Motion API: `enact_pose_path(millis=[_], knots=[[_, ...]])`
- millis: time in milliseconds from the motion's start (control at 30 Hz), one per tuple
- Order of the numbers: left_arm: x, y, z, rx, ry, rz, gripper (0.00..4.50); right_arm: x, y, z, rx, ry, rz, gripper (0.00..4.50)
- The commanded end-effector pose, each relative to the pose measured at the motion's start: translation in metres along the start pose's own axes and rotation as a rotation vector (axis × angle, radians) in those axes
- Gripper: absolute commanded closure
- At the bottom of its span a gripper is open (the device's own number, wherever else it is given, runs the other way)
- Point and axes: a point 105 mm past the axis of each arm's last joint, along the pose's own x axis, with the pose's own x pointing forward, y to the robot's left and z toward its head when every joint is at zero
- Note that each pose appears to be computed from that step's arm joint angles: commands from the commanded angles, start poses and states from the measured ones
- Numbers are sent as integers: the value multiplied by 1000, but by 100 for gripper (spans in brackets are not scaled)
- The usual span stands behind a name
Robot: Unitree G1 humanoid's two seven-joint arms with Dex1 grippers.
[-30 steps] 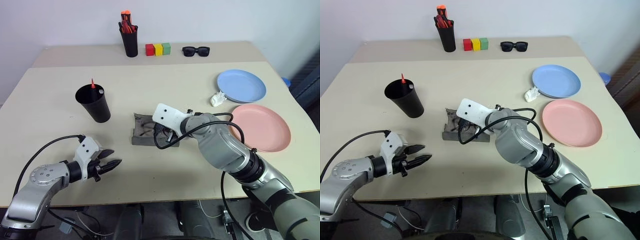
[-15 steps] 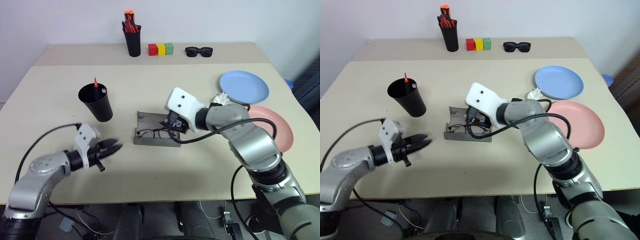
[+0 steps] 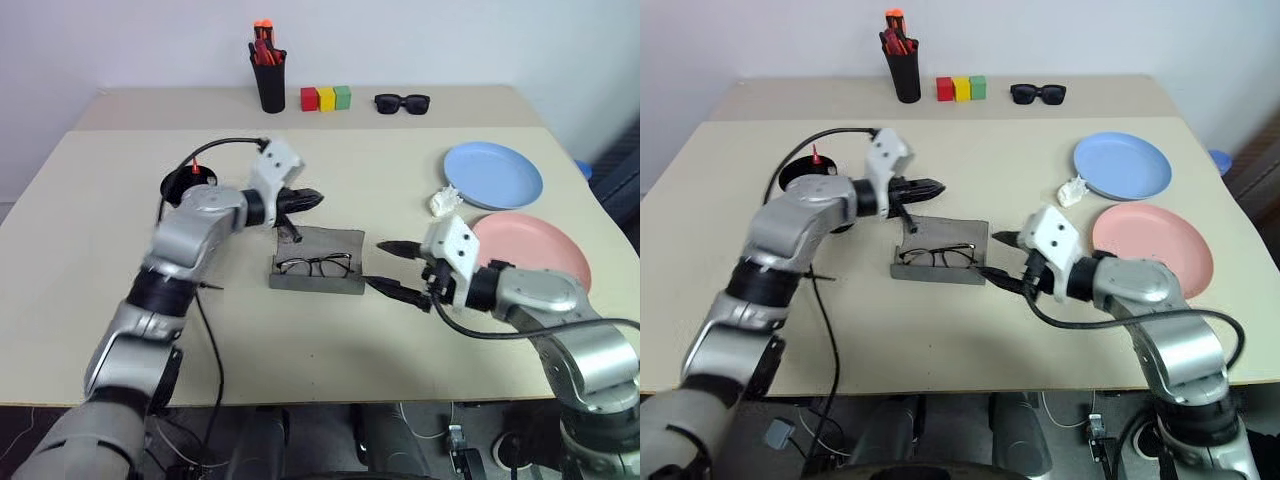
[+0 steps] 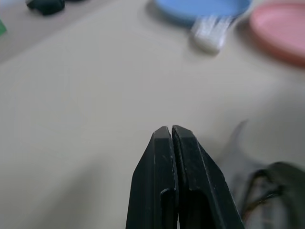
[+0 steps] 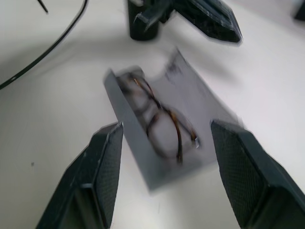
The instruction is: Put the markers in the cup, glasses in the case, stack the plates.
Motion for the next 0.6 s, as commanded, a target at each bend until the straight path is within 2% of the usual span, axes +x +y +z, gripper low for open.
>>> enact_pose_path(millis=[33,167,333,600], knots=[[9,9,-9,19,64,-22,449,-7,6,9,-30,-45,-33,154],[12,10,-19,44,124,-97,449,-8,8,8,-15,-54,-62,154],[-3,-1,-27,127,137,-234,449,-7,7,16,-27,-84,-76,154],[-38,-39,-32,153,78,-443,449,-3,-11,23,-15,-119,-110,154]])
